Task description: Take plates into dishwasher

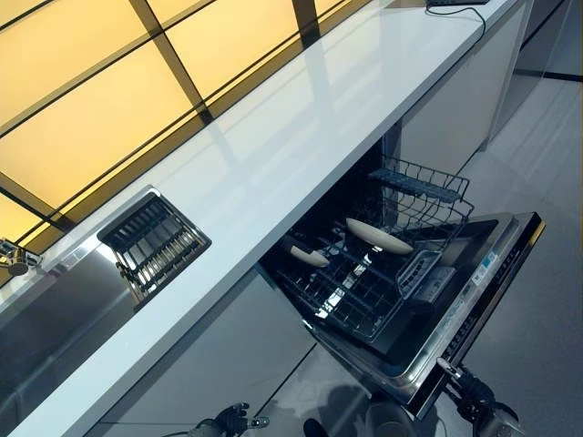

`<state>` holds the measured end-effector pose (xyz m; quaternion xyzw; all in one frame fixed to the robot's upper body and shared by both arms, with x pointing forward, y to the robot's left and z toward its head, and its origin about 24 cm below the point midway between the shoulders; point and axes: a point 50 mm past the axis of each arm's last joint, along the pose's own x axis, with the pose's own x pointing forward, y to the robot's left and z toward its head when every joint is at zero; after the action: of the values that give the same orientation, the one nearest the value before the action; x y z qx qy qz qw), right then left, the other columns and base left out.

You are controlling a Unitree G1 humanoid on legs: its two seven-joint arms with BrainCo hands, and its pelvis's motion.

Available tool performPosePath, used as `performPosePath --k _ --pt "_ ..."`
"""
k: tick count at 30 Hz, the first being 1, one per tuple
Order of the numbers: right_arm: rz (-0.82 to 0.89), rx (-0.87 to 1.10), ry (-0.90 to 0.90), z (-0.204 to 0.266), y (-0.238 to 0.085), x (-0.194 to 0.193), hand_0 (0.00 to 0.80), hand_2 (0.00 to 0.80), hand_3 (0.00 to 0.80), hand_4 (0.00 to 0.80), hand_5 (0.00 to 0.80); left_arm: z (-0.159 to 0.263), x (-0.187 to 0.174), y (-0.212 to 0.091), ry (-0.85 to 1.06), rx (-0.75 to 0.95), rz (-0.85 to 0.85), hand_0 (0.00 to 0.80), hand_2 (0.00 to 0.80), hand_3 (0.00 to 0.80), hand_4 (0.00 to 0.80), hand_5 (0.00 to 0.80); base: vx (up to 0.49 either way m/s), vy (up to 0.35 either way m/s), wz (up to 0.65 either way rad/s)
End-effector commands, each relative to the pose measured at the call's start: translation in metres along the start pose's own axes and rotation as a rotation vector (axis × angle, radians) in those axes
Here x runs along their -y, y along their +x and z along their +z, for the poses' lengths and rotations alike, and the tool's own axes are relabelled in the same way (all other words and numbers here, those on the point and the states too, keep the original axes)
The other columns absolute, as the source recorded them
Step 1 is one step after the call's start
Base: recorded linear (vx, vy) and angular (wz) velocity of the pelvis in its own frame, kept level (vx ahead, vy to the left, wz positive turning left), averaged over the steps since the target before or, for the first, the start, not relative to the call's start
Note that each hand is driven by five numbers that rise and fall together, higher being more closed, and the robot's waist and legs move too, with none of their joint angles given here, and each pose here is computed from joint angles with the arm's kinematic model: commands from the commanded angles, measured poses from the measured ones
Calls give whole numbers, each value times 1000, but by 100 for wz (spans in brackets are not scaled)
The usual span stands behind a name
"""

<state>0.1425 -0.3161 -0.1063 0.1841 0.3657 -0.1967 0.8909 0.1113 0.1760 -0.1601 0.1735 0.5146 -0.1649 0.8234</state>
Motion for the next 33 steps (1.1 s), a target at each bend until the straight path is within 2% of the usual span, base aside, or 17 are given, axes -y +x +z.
performPosePath --k 1,7,19,33 --pt "188 48 -22 10 10 -42 0 0 0 0 0 4 -2 1 18 20 7 0 0 0 0 0 0 0 0" --pt "275 73 -59 16 10 -52 0 0 0 0 0 -2 -1 -1 23 9 0 0 0 0 0 0 0 0 0" --pt "540 143 -181 33 8 -114 0 0 0 0 0 -22 0 -6 8 -40 5 0 0 0 0 0 25 48 2" --pt "646 233 -219 63 3 -157 0 0 0 0 0 -37 -4 -10 -28 -81 40 0 0 0 0 0 64 91 7"
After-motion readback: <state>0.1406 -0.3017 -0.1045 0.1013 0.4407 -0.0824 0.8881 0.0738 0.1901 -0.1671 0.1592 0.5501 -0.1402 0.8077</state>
